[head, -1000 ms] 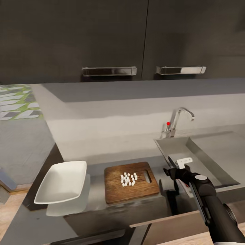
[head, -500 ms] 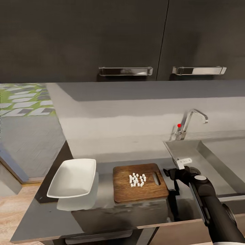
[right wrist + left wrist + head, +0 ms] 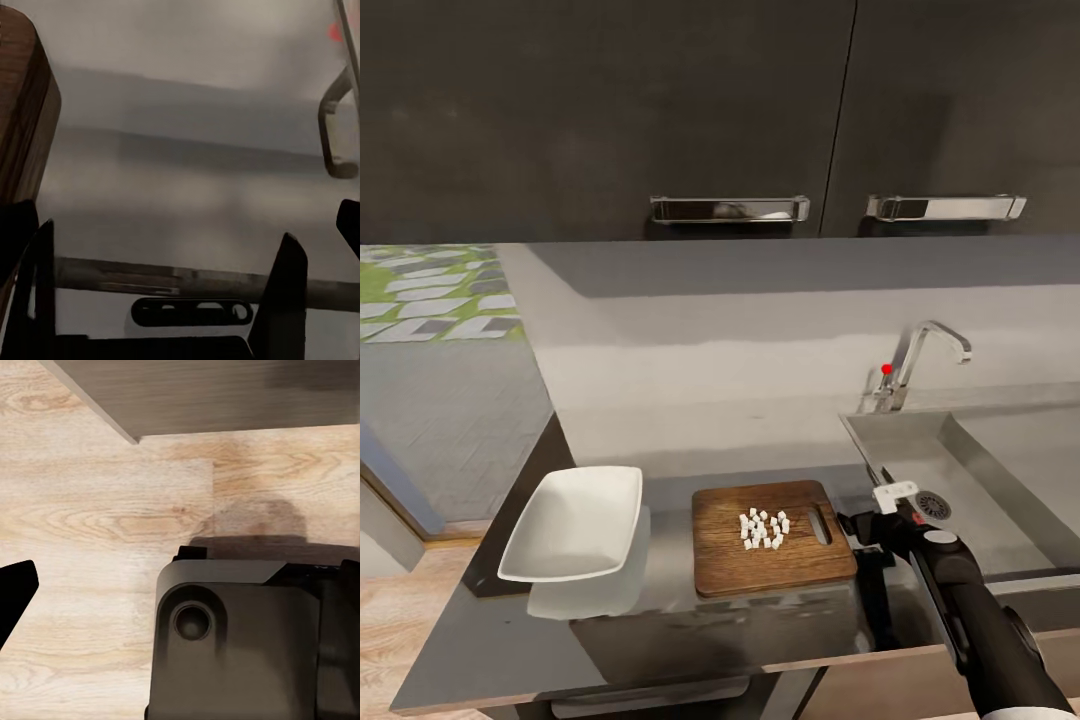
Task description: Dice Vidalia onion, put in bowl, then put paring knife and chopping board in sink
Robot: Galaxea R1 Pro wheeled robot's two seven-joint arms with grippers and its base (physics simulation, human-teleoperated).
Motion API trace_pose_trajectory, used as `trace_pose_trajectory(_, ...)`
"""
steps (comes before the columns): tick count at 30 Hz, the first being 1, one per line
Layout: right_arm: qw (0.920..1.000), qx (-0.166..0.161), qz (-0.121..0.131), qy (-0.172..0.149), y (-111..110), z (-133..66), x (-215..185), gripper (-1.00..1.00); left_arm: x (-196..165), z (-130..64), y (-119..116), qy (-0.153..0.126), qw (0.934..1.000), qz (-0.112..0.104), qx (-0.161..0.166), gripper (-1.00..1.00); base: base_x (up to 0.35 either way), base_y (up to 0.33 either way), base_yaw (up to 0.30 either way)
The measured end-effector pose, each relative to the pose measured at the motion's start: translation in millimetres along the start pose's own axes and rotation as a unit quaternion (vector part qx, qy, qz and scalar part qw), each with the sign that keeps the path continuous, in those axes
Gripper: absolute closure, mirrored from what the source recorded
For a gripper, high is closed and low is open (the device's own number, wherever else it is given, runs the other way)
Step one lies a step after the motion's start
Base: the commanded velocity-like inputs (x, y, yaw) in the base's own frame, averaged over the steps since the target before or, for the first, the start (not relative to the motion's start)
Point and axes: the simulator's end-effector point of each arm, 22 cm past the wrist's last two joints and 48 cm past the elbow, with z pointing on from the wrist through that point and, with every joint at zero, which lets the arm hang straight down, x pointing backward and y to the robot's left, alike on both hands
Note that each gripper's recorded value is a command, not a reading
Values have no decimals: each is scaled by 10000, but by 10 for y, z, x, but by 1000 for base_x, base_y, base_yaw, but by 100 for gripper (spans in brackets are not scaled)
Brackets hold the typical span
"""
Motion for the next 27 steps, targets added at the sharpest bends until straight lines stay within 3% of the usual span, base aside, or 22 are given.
trace_pose_trajectory(16, 10000, -21, 36, -89, -30, -16, -45, -100, 6, -1, -6, 10, 10000, 0, 4, -100, 0, 0, 0)
trace_pose_trajectory(27, 9984, 175, 209, -489, -314, -211, -358, -100, 9, -2, -8, 14, 10000, 1, 5, -100, 0, 0, 0)
